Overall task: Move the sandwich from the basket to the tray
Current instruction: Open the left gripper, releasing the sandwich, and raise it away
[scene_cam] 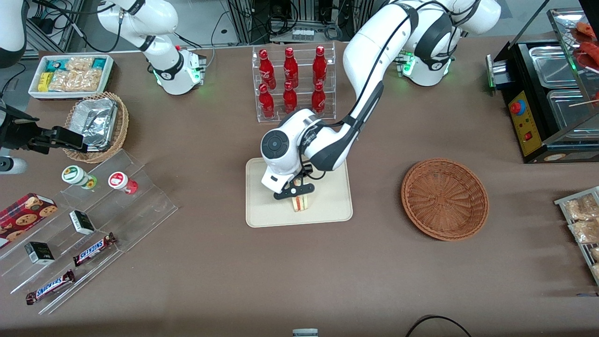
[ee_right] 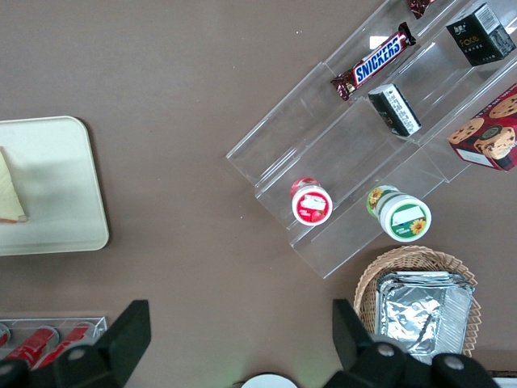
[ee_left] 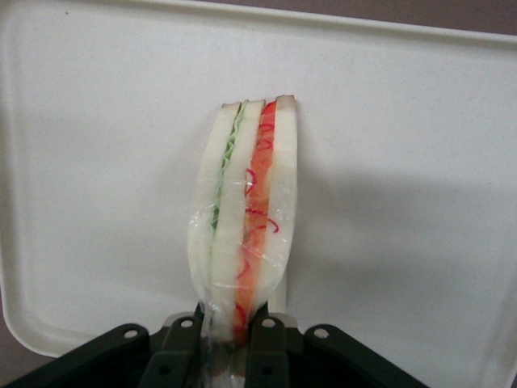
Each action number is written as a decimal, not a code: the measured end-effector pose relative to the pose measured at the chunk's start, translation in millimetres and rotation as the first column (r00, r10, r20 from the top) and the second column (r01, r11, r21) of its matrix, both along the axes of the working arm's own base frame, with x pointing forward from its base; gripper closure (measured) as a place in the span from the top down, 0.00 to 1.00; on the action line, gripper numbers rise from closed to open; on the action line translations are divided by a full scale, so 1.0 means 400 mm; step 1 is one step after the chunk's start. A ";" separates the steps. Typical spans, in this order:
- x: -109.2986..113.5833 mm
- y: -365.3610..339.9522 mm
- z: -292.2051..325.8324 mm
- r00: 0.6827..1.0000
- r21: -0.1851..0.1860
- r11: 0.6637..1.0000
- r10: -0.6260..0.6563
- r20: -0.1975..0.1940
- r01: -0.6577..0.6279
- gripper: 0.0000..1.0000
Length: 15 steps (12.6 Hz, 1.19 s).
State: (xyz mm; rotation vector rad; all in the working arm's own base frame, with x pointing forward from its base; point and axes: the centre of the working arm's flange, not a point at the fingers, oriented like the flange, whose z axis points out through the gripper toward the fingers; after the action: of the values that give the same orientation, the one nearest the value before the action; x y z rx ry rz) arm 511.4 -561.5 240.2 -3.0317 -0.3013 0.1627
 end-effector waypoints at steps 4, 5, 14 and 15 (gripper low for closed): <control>0.006 -0.007 0.029 1.000 -0.013 1.000 0.000 0.012 0.000 0.67; 0.008 -0.009 0.048 1.000 -0.016 1.000 -0.001 0.014 0.001 0.78; 0.036 0.088 0.428 0.996 -0.054 0.995 -0.085 0.023 0.086 1.00; 0.070 0.142 0.463 0.995 -0.062 0.993 -0.101 0.012 0.101 1.00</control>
State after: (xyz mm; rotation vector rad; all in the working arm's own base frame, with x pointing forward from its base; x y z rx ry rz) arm 539.4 -504.7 425.4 -3.1010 -0.1457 0.1539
